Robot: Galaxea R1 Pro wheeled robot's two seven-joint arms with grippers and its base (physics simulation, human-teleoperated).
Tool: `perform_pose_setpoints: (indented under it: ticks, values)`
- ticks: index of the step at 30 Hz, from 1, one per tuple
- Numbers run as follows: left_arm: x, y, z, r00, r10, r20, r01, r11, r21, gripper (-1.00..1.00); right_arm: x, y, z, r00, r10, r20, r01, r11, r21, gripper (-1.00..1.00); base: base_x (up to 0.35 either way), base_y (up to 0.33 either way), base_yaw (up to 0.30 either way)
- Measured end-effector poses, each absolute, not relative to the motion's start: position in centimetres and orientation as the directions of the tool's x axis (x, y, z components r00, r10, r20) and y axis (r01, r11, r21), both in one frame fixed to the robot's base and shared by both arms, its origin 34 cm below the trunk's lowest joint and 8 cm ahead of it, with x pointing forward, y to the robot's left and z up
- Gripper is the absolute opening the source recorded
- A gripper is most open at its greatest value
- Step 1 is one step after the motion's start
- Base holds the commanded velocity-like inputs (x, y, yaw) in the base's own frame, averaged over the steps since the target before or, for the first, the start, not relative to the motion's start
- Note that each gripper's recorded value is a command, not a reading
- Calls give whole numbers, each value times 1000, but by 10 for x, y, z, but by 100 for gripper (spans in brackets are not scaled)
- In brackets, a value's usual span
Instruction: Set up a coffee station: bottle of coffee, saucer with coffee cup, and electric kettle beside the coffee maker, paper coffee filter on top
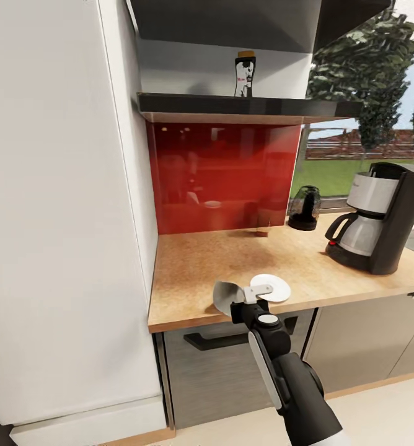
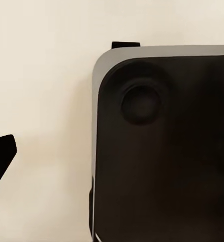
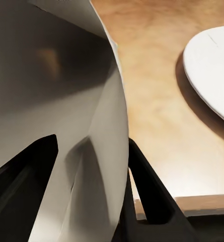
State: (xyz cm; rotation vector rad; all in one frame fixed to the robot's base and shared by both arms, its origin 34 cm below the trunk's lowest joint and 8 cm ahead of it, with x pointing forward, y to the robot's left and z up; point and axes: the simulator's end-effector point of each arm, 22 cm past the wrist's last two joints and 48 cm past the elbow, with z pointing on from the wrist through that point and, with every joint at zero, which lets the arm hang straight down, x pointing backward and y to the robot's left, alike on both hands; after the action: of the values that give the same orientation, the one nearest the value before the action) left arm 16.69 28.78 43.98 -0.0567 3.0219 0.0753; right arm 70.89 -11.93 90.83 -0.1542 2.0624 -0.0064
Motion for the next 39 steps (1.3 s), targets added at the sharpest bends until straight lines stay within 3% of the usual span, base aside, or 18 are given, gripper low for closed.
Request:
perform_pose_setpoints:
  ticks: [29,35,39]
  values:
    - [167,289,440,-992,-34,-119,-40,998,49,100,721,-123,956,-397,-99,-912,-92,993,-68,-100,-4,0,0]
    - [167,288,440,-992,-34,-118,-39,998,48,100,744,-174,990,-456,-34,-889,12,999,-44,-100,0,0,0]
    - [167,288,440,-993,-35,-116,-41,998,47,100,763,-190,1043,-403,-3,-915,48,999,-25,-100,0,0,0]
